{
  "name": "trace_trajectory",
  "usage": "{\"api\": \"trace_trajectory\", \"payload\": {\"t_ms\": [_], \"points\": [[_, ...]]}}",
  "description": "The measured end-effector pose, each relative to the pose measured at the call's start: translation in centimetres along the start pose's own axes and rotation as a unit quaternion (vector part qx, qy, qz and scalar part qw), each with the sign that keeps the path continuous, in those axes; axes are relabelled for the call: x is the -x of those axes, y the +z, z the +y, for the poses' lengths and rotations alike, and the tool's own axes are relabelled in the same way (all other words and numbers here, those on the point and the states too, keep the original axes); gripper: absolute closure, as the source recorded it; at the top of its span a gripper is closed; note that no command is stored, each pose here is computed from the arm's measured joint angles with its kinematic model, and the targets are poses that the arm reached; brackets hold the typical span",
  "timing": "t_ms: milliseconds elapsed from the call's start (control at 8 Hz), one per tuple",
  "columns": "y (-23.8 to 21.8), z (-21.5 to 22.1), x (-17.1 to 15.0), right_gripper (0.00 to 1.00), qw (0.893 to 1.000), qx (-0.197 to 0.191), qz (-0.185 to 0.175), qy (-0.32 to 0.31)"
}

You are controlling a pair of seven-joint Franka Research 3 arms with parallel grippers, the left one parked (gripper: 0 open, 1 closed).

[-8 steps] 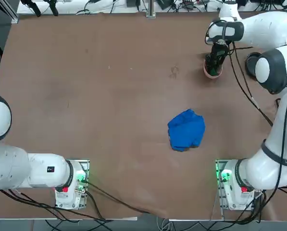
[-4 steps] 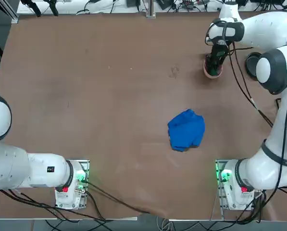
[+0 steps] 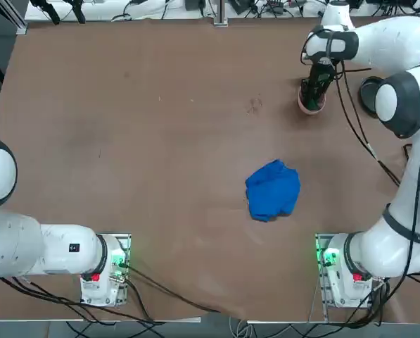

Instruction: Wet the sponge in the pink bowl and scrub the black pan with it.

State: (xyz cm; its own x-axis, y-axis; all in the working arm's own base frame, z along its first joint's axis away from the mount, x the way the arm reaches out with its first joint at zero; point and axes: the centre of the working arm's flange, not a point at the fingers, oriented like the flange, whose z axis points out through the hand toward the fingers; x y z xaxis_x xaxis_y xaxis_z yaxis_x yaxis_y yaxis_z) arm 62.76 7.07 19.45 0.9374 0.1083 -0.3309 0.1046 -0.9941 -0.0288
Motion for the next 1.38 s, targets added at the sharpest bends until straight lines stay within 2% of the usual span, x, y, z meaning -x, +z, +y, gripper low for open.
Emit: {"api": "trace_trajectory", "payload": {"t_ms": [500, 750, 1375], "points": [[-5.3, 0.7, 1.8, 0.57, 1.0, -0.003, 0.008, 0.004], [-7.4, 0.9, 3.0, 0.57, 1.0, -0.004, -0.001, 0.006], [-7.9, 1.9, 4.0, 0.57, 1.0, -0.001, -0.022, 0.013]]}}
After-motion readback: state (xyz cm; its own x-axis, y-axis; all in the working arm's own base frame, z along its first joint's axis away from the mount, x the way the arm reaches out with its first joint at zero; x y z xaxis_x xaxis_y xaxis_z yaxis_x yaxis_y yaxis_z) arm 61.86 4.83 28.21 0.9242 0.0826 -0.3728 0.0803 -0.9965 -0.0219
